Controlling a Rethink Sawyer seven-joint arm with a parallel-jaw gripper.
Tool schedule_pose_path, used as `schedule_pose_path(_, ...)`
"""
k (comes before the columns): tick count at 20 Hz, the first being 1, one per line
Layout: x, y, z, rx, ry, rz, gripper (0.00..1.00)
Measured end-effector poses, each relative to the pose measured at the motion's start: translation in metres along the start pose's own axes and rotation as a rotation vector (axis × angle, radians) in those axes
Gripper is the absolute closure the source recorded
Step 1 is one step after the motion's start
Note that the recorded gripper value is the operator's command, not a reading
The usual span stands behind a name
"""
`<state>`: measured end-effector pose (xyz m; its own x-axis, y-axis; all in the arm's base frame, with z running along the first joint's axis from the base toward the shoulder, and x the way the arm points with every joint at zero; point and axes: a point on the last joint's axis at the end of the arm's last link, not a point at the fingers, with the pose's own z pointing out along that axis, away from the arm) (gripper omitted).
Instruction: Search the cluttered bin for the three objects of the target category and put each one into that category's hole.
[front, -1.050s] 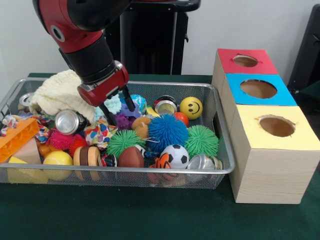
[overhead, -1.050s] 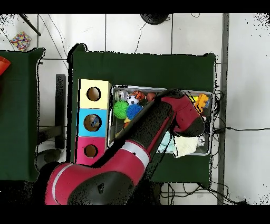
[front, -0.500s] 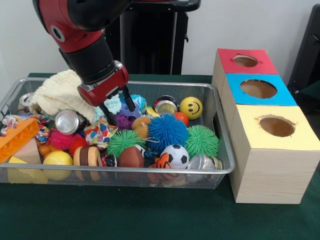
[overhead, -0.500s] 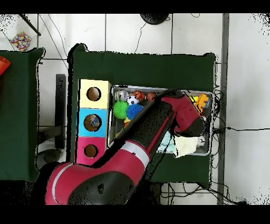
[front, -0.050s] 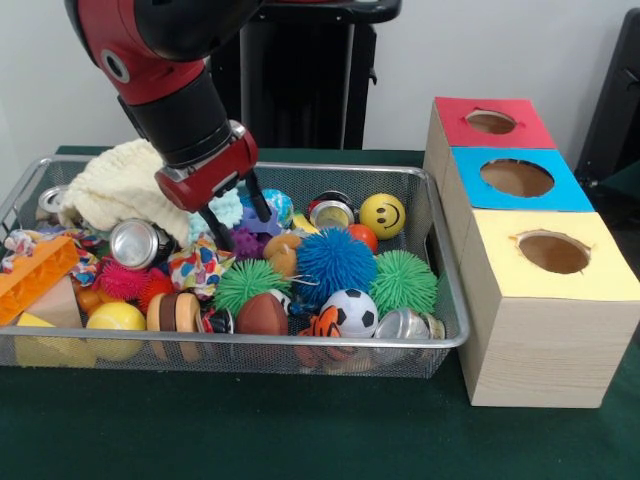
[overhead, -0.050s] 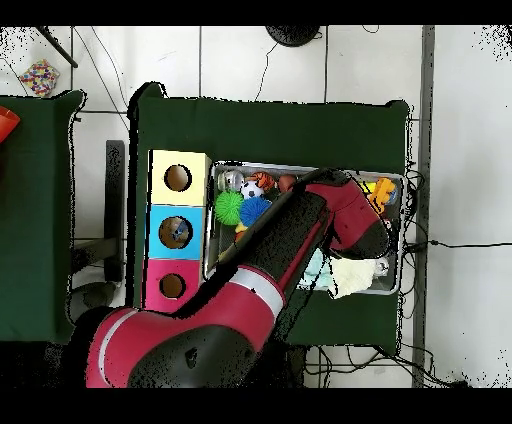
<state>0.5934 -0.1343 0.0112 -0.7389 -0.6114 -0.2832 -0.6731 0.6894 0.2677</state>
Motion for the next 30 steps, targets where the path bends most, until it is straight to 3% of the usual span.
schedule_pose_path(13, 0.004, 0.006, -0.023, -0.097, 0.026, -0.021, 0.0)
schedule_pose_path(21, 0.004, 0.005, -0.027, -0.095, 0.018, -0.017, 0.0)
schedule_pose_path(30, -0.016, 0.007, -0.029, -0.072, -0.073, -0.001, 0.0)
